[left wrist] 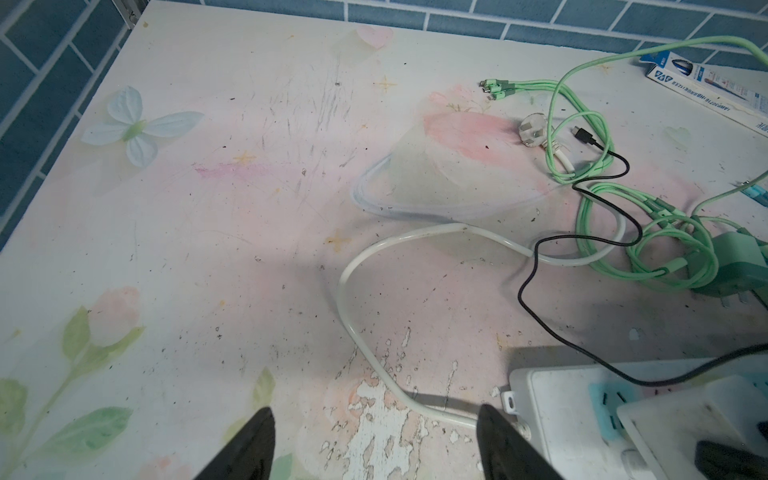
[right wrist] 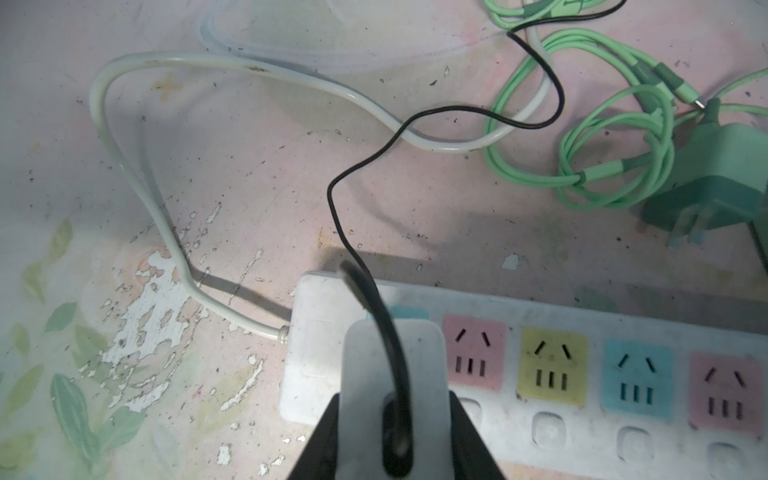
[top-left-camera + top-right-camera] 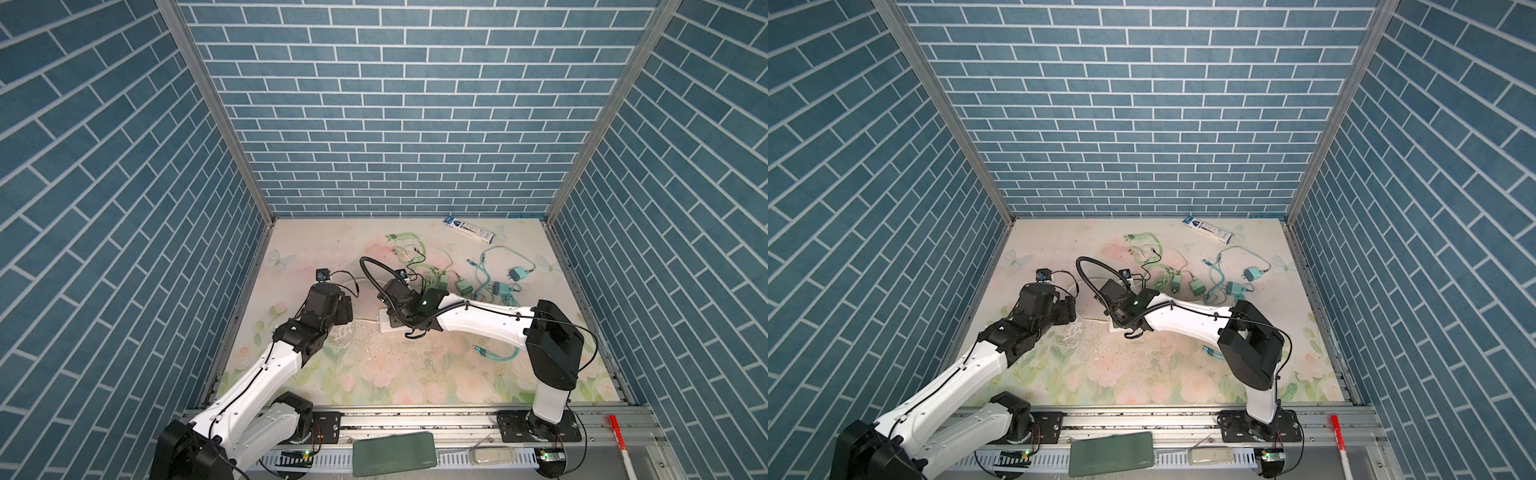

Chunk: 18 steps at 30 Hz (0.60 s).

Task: Insert the plug
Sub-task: 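Move the white charger above the end socket of the power strip with the right gripper, then lower the charger prongs into the end socket with the right gripper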

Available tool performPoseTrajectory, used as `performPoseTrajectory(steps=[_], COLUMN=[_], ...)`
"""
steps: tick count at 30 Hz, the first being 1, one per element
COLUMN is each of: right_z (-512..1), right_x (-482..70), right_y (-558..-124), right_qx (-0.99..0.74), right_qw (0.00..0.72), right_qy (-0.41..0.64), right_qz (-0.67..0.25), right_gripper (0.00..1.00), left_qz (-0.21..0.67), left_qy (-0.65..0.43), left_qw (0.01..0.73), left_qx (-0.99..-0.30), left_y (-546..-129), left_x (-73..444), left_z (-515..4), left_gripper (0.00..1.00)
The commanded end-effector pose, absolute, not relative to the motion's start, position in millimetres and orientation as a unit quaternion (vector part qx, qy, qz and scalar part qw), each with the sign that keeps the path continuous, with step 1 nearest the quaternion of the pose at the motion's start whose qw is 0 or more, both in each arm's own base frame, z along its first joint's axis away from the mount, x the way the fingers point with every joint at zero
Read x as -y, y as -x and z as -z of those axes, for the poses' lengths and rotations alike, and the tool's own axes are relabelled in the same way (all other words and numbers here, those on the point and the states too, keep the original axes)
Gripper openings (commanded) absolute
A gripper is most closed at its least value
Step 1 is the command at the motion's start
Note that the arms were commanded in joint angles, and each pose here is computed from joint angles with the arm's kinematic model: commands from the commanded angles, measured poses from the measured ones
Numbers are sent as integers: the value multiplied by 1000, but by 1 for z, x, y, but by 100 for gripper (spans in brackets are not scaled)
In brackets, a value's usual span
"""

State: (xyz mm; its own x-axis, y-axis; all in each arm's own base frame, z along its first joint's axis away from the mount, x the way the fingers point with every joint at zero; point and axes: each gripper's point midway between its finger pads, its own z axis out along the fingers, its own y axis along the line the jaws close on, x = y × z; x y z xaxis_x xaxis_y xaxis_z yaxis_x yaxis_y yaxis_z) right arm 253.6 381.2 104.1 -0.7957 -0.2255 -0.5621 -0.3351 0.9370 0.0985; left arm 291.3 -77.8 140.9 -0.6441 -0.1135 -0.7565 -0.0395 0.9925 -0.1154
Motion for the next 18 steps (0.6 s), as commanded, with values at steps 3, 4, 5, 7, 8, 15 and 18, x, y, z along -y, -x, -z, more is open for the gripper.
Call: performPoseTrajectory(steps=[3, 4, 5, 7, 8, 15, 18], right_z=[-111, -109, -107, -102, -100, -90, -88], right_x=[-393, -392, -391, -387, -386, -397, -396], right_y=[-259, -260, -260, -260, -261, -260, -259], right_qx=[-936, -936, -936, -937, -937, -936, -937], right_qw=[299, 300, 299, 300, 302, 297, 296], right_qy=[157, 157, 157, 156, 156, 152, 147], right_qz=[-103, -100, -95, -86, -84, -112, -110], right_gripper=[8, 8, 8, 8, 8, 8, 8], left_qz=[34, 33, 33, 33, 33, 27, 29], left_qy=[44, 45, 45, 46, 46, 47, 48], left_qw=[413, 413, 413, 412, 413, 414, 416], left_qx=[-909, -909, -909, -909, -909, -909, -908], left_y=[-287, -287, -287, -286, -286, -283, -283], left_x=[73, 73, 73, 72, 72, 69, 69], left_z=[-135, -135, -135, -134, -135, -134, -134], left_gripper=[77, 77, 77, 77, 77, 77, 77])
